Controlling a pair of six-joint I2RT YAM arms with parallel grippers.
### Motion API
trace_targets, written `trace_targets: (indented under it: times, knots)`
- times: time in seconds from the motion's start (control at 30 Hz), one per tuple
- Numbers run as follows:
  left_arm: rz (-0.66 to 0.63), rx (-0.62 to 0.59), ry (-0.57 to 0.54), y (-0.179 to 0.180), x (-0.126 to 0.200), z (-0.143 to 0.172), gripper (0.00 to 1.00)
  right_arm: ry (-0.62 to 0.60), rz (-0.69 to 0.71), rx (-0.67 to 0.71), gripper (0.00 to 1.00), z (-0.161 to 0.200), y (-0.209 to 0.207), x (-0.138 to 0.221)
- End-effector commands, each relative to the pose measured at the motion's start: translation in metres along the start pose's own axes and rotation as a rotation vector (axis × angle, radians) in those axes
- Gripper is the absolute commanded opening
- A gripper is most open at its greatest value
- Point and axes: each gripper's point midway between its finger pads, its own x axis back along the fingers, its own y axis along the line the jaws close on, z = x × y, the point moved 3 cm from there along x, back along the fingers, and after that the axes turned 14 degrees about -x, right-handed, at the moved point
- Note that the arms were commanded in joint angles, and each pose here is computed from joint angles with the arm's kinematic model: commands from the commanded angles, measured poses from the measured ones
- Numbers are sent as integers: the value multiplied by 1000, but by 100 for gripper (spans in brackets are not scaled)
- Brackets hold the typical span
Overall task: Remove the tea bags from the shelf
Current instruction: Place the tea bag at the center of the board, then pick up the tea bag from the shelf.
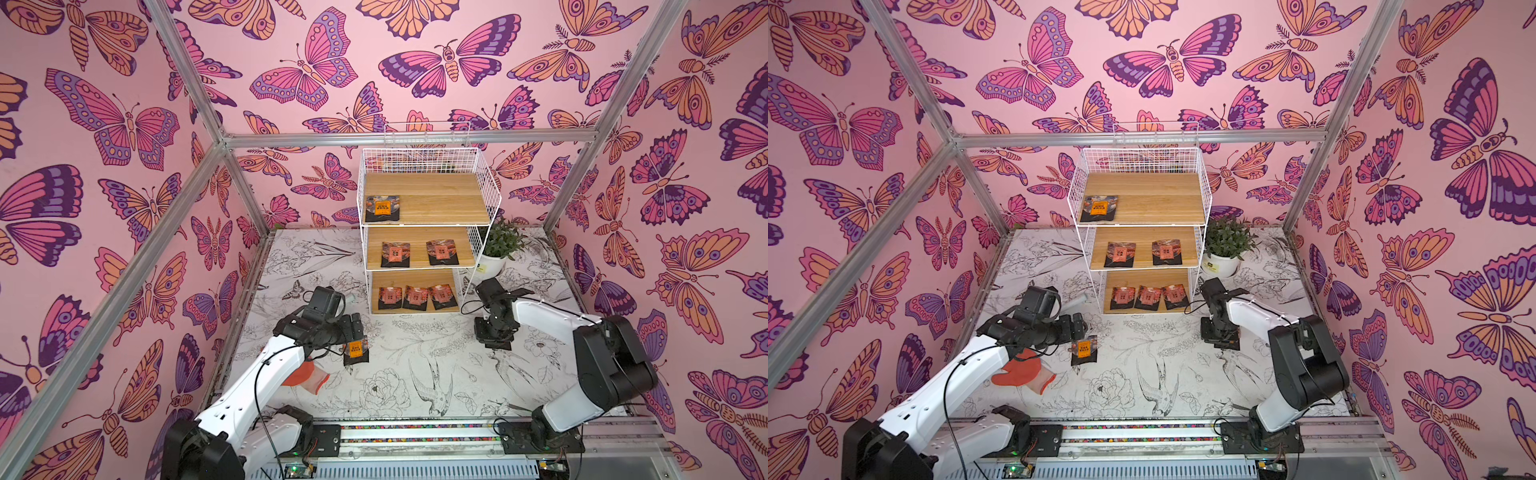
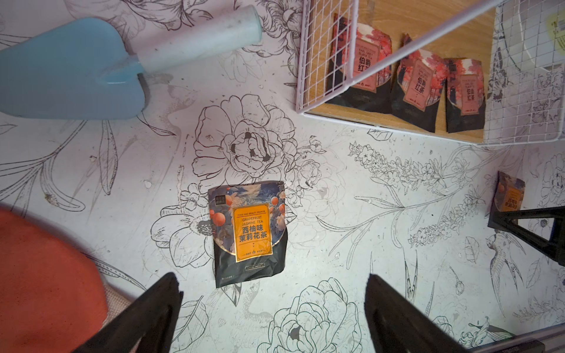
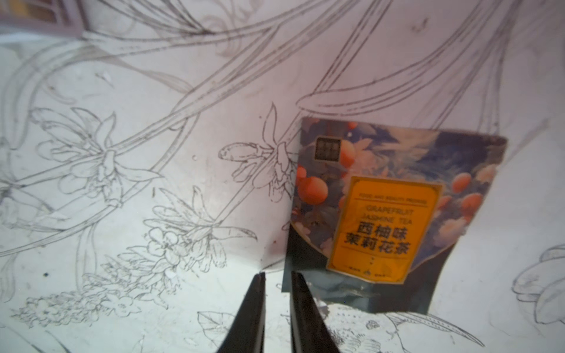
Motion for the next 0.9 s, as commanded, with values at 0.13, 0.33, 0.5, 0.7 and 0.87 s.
trace_targets:
  times: [0.13, 0.33, 0.5, 0.7, 0.87]
  knots:
    - [-39, -6, -54, 4, 45, -3, 95, -119, -93, -3, 23, -13, 11, 54]
    - [-53, -55, -138, -12, 110, -14, 93, -129, -138, 4, 26, -17, 19, 57]
    - [-108, -174, -167, -42, 149, -25, 92, -145, -182, 11, 27, -20, 26, 59]
    - [-135, -313, -225, -95, 180, -52, 91, -153, -211, 20, 29, -24, 29, 60]
    - [-159, -415, -235, -134, 190, -75, 92, -161, -260, 30, 29, -19, 31, 70]
